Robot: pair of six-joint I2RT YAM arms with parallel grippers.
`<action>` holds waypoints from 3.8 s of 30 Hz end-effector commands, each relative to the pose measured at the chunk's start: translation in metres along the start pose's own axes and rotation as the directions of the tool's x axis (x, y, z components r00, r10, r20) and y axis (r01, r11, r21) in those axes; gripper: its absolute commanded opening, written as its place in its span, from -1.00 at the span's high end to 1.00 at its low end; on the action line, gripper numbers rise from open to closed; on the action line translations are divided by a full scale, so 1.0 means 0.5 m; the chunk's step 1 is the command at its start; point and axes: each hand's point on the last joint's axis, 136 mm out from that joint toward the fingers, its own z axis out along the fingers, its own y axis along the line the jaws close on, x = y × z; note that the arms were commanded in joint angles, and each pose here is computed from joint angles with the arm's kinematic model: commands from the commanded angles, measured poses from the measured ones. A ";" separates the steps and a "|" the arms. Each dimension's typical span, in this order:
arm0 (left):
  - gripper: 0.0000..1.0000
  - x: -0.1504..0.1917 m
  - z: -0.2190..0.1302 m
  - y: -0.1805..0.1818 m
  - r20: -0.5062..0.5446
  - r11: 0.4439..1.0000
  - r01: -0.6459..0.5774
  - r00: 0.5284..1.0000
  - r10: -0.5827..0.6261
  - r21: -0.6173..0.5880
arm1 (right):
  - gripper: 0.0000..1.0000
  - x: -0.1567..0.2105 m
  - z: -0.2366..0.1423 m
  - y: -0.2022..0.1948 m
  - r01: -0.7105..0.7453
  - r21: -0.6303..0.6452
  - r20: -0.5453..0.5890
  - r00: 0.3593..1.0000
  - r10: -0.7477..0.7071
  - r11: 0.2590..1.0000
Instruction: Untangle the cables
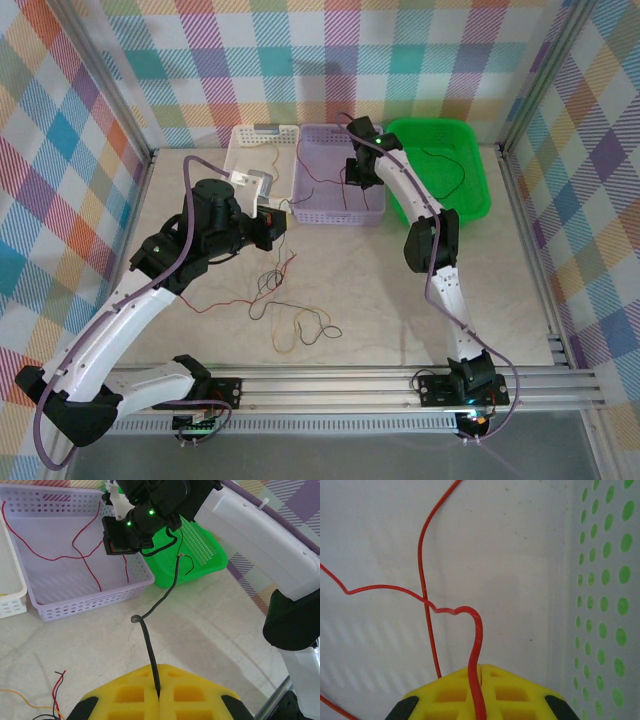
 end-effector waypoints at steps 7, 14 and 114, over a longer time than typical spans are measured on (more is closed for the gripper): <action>1.00 -0.012 -0.004 -0.023 0.020 0.999 -0.023 1.000 0.023 0.043 | 1.00 0.028 0.039 -0.004 0.021 0.018 -0.048 0.999 -0.020 1.000; 1.00 -0.009 0.001 -0.022 0.011 0.999 -0.021 1.000 0.021 0.044 | 0.69 0.031 0.050 -0.018 0.030 0.058 -0.050 0.998 -0.027 0.998; 1.00 0.032 -0.130 0.121 0.206 0.953 0.126 0.976 -0.069 -0.274 | 1.00 0.288 -0.627 -0.120 0.136 -0.413 0.494 0.864 0.096 0.900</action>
